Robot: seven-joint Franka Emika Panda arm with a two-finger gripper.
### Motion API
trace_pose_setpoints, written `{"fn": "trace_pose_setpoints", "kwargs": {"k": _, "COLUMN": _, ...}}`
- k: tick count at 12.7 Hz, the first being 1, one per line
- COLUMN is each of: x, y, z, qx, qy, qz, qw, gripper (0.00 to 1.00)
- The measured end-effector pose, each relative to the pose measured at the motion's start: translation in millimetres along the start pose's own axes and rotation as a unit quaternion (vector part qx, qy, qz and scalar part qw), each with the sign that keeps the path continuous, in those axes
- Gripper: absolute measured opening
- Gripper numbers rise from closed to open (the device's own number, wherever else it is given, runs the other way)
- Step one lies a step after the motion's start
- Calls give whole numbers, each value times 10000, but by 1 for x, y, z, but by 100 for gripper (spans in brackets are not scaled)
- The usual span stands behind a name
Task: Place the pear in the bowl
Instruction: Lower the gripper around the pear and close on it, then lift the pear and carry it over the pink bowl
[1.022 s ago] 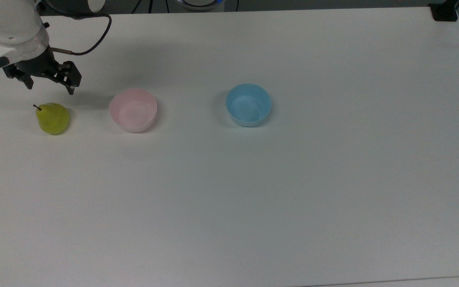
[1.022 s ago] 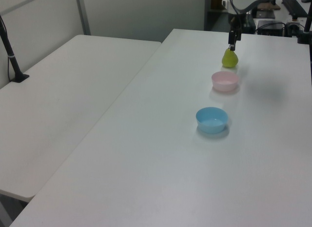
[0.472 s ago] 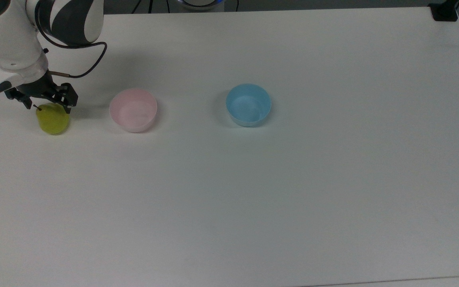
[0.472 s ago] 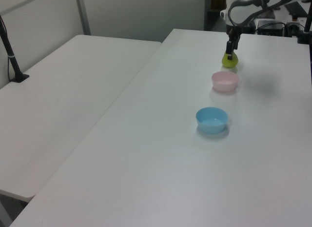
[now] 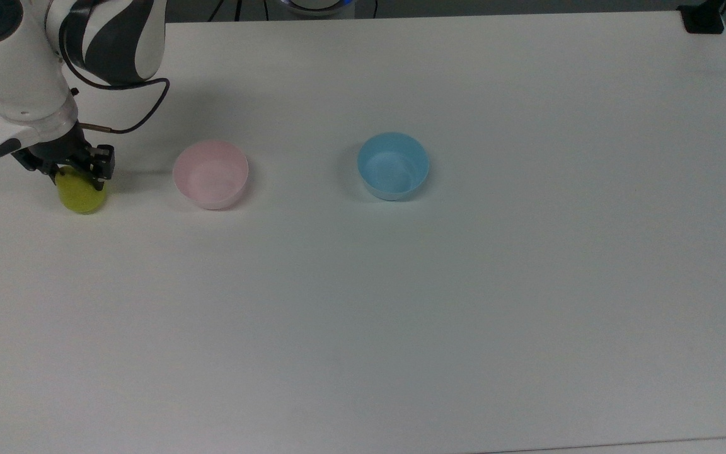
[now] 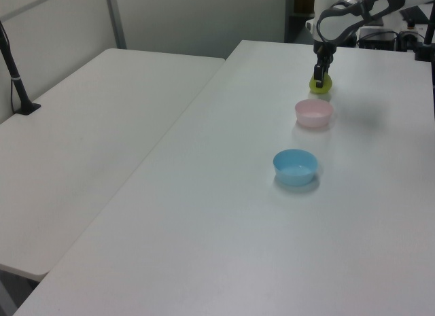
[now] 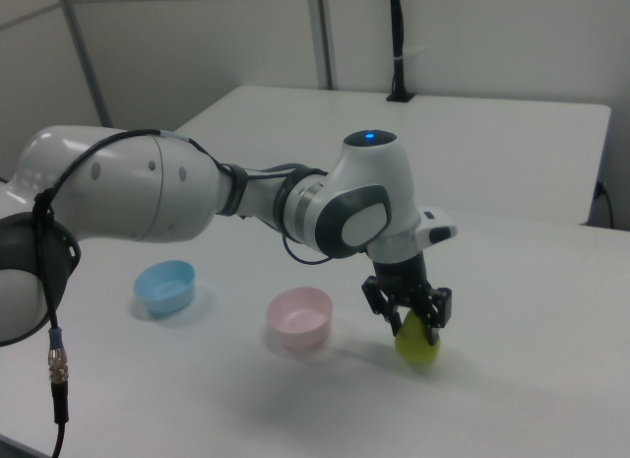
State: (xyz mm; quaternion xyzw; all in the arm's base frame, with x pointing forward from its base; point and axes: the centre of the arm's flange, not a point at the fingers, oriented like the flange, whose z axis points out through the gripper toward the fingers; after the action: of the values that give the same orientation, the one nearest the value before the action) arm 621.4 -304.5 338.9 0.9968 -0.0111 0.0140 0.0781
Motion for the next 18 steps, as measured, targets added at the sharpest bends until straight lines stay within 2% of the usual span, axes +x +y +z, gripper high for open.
{"fn": "trace_pose_setpoints", "kwargs": {"k": 6, "x": -3, "y": 1, "z": -9, "qx": 19, "qy": -58, "qz": -78, "qw": 10000, "gripper": 63}}
{"fn": "trace_pose_setpoints", "kwargs": {"k": 10, "x": -18, "y": -10, "z": -50, "qx": 126, "qy": -302, "qz": -114, "qw": 9994, "gripper": 63}}
{"fn": "trace_pose_setpoints", "kwargs": {"k": 13, "x": -26, "y": -48, "z": -78, "qx": 197, "qy": -420, "qz": -285, "qw": 9985, "gripper": 63}}
{"fn": "trace_pose_setpoints", "kwargs": {"k": 18, "x": -20, "y": -149, "z": -101, "qx": 185, "qy": -413, "qz": 0, "qw": 9990, "gripper": 63}}
